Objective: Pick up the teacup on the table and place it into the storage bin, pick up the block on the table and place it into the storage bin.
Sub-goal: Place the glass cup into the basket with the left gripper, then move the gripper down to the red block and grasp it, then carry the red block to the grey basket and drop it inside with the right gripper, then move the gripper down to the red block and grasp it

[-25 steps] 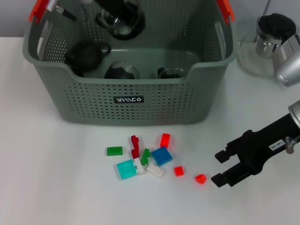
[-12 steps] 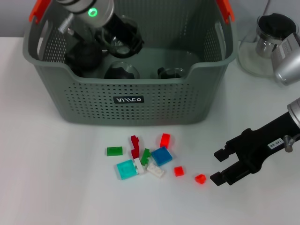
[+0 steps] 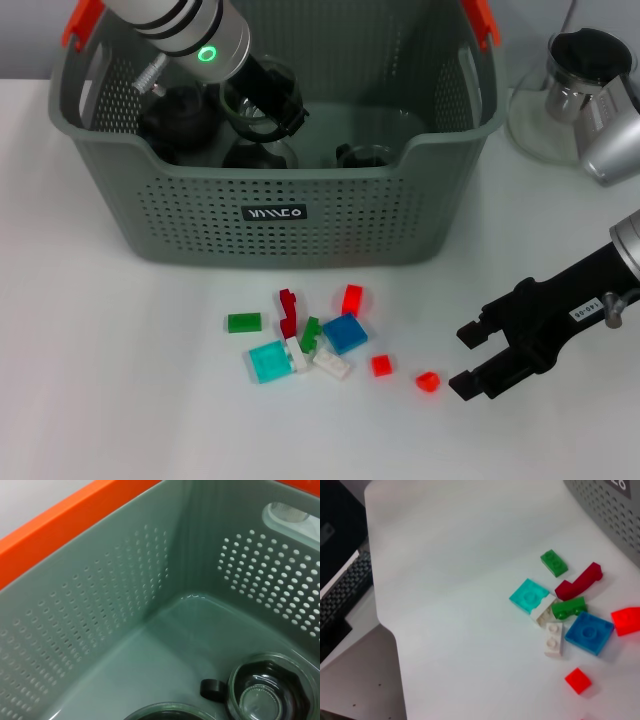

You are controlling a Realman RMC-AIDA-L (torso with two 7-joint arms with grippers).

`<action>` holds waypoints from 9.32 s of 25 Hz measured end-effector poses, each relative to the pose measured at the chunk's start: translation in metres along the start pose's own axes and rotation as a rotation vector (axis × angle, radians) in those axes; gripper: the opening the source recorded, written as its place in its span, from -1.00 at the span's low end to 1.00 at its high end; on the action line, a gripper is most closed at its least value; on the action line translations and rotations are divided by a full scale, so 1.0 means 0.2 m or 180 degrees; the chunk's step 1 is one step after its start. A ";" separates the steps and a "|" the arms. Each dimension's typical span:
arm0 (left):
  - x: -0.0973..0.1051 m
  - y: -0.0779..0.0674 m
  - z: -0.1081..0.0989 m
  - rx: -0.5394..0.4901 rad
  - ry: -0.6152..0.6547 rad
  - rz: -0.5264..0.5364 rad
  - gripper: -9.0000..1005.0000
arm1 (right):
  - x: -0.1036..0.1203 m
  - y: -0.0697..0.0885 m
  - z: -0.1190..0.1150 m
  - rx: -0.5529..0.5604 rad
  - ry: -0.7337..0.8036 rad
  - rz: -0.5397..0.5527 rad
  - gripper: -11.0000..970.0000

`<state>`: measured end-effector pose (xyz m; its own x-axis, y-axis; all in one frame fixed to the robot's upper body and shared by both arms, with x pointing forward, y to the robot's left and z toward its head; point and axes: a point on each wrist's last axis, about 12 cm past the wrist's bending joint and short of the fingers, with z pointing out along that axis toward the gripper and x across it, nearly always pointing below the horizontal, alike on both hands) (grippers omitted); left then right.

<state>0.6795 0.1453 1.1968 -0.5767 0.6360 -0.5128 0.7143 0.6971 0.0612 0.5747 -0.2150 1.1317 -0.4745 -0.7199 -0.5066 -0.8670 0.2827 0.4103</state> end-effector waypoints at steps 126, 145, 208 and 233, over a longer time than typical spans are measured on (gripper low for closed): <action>1.22 -0.26 -0.10 0.1868 -0.2660 0.0211 0.47 | -0.31 0.18 0.43 0.0627 0.1620 -0.2436 0.69; 1.23 -0.25 -0.11 0.1828 -0.2711 0.0178 0.47 | -0.32 0.19 0.45 0.0662 0.1614 -0.2483 -0.06; 1.46 -0.26 -0.13 0.1691 -0.2428 0.0098 0.47 | -0.97 0.28 -0.28 0.1362 -0.1133 -0.1650 -0.70; 1.43 -0.25 -0.13 0.1723 -0.2448 0.0158 0.47 | -0.98 0.04 -0.13 0.1590 -0.1100 -0.0976 -0.10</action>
<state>0.4688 0.3010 1.0701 -0.2587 0.1331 -0.9568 0.9296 0.3036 -0.2091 0.6651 -0.0880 1.2534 -0.1453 -0.5937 -0.7915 -0.8969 0.4168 -0.1480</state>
